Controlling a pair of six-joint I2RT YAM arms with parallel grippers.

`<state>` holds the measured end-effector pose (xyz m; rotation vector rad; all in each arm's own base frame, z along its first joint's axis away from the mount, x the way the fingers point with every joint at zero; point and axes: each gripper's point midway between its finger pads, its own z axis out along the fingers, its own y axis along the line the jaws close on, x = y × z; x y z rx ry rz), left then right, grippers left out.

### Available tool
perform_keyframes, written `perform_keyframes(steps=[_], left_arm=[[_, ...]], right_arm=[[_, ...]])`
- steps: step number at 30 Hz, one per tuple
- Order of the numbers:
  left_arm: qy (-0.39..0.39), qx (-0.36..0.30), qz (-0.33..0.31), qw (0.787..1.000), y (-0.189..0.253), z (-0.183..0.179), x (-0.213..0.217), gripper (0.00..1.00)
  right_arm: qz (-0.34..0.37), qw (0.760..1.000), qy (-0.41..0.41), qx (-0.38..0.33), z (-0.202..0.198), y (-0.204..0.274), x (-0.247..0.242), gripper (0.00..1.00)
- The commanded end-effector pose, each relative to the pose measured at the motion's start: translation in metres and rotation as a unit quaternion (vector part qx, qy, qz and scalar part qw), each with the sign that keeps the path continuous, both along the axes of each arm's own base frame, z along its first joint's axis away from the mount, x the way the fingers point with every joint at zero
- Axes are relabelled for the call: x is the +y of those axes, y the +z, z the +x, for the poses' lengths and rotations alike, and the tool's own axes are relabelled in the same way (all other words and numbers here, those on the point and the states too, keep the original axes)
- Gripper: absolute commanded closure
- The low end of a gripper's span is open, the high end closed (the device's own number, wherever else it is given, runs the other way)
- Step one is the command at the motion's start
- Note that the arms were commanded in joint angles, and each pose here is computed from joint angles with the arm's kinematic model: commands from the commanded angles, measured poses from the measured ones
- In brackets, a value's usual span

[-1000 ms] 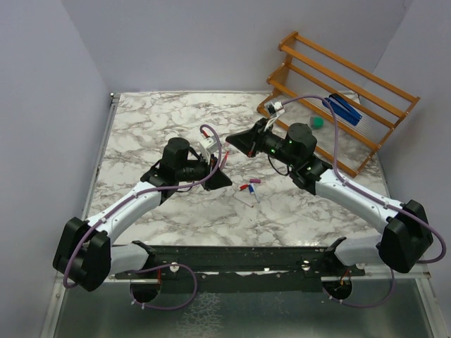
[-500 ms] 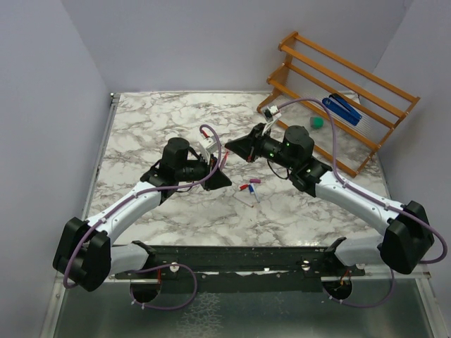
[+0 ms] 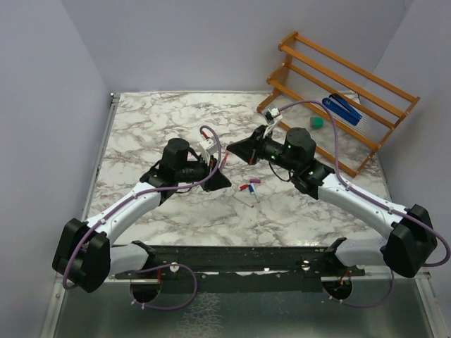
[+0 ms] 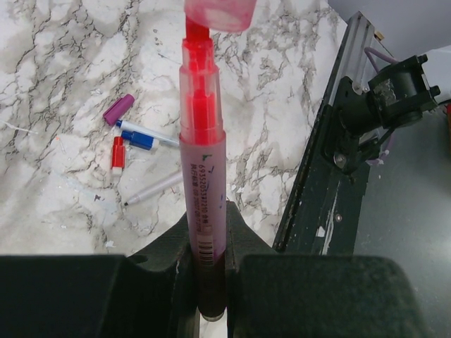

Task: Insert the pens into the pen caps

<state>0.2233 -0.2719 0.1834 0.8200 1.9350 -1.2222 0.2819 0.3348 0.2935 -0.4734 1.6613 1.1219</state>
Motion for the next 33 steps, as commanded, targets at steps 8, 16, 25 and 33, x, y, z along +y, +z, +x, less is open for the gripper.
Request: perform_keyframes(steps=[8,16,25,33], left_arm=[[0.013,-0.021,-0.007,1.0,0.008,0.006,0.003,1.0],[0.013,-0.022,-0.01,1.0,0.009,0.006,0.004,1.0],[0.016,-0.023,-0.009,1.0,0.009,0.008,0.006,1.0],[0.074,-0.071,0.017,0.995,0.016,0.028,0.018,1.0]], right_arm=[[-0.017,1.0,0.003,0.015,-0.008,-0.025,-0.001,1.0],[0.003,1.0,0.015,0.016,-0.005,-0.026,0.01,1.0],[0.004,0.998,0.065,0.023,-0.018,-0.027,0.022,1.0],[-0.007,0.986,0.157,0.061,-0.048,-0.039,0.033,1.0]])
